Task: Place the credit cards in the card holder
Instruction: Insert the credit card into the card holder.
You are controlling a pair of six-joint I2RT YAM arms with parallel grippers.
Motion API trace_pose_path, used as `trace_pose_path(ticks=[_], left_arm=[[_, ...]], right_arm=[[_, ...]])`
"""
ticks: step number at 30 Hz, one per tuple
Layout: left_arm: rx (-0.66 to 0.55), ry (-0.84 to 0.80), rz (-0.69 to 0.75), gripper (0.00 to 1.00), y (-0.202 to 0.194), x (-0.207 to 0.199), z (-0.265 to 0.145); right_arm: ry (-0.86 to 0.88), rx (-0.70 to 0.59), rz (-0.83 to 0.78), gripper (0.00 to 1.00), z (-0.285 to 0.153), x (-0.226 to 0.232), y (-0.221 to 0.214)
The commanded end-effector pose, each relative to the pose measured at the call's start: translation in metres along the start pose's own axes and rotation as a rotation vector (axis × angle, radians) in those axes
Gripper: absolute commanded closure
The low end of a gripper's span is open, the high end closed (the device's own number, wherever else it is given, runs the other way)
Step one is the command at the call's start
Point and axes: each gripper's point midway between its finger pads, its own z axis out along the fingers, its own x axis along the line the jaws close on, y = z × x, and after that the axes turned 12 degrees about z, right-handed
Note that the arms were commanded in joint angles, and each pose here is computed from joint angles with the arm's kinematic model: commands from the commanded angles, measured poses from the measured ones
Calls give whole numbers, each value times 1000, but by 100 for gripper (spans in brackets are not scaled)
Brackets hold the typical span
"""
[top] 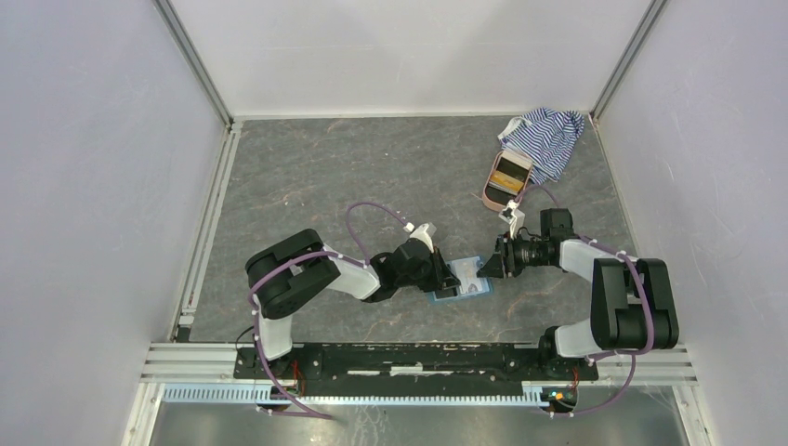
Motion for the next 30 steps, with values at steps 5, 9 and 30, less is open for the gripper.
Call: trace_pose_path(ticks=[5, 9, 30], left_arm=[[84, 96, -15, 82, -26, 26, 2], [84, 97, -15, 82, -26, 26, 2], [101, 96, -19, 89, -30, 28, 5]], right_arm=[[42, 11, 11, 59, 2, 3, -5], [39, 30, 26, 60, 3, 1, -9], [27, 65, 61, 52, 6, -6, -15]])
